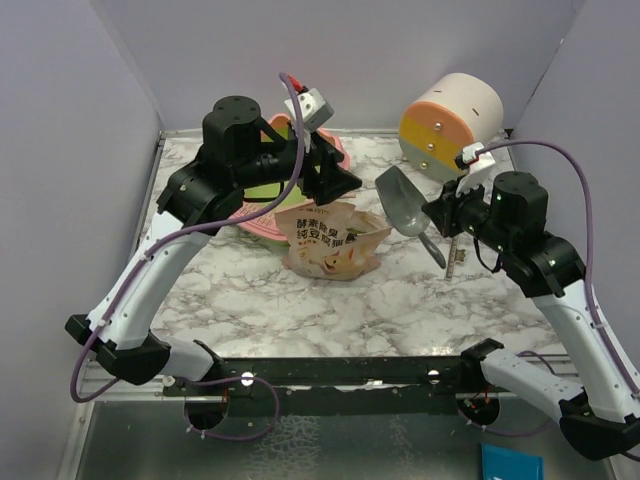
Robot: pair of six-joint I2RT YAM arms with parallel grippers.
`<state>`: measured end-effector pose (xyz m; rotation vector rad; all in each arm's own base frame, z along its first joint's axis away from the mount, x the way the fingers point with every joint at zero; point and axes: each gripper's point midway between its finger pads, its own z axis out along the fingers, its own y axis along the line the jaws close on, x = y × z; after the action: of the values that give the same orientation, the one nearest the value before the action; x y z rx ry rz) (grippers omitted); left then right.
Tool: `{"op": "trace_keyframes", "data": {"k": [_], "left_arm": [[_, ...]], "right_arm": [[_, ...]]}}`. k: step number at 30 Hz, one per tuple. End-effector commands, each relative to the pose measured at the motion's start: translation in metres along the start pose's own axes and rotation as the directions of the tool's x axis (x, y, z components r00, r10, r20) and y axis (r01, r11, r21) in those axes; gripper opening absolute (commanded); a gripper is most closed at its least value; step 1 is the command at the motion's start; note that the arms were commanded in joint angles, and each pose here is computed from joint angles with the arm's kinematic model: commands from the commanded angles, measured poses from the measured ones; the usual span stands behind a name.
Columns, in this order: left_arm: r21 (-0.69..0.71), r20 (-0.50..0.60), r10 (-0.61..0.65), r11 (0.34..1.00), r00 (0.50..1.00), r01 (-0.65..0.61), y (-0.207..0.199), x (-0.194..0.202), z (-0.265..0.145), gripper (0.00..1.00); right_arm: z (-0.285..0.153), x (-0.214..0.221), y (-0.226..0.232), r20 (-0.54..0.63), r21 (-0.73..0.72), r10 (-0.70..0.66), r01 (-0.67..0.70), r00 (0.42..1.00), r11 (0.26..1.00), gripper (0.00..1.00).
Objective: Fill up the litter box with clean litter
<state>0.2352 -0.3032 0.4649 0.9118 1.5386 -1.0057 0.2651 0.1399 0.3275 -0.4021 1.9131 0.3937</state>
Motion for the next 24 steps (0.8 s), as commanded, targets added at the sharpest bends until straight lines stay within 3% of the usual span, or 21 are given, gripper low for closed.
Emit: {"op": "trace_keyframes", "data": {"k": [1,9,24], "left_arm": [[0.045,-0.156,-0.105,0.993,0.982,0.113,-0.002,0.038,0.014,0.64],[0.037,-0.204,-0.169,0.983,0.964,0.18,0.004,0.048,0.027,0.61],[0.054,-0.189,-0.169,0.982,0.967,0.182,0.0,0.039,0.026,0.59]], "right_arm": [[-0.021,-0.023,0.028,0.088,-0.165,-0.103,0.116,0.991,0.98,0.01],[-0.032,-0.031,0.035,0.099,-0.207,-0.167,0.184,0.981,0.961,0.01],[-0.022,-0.02,0.038,0.048,-0.235,-0.164,0.171,0.985,0.957,0.01]]}}
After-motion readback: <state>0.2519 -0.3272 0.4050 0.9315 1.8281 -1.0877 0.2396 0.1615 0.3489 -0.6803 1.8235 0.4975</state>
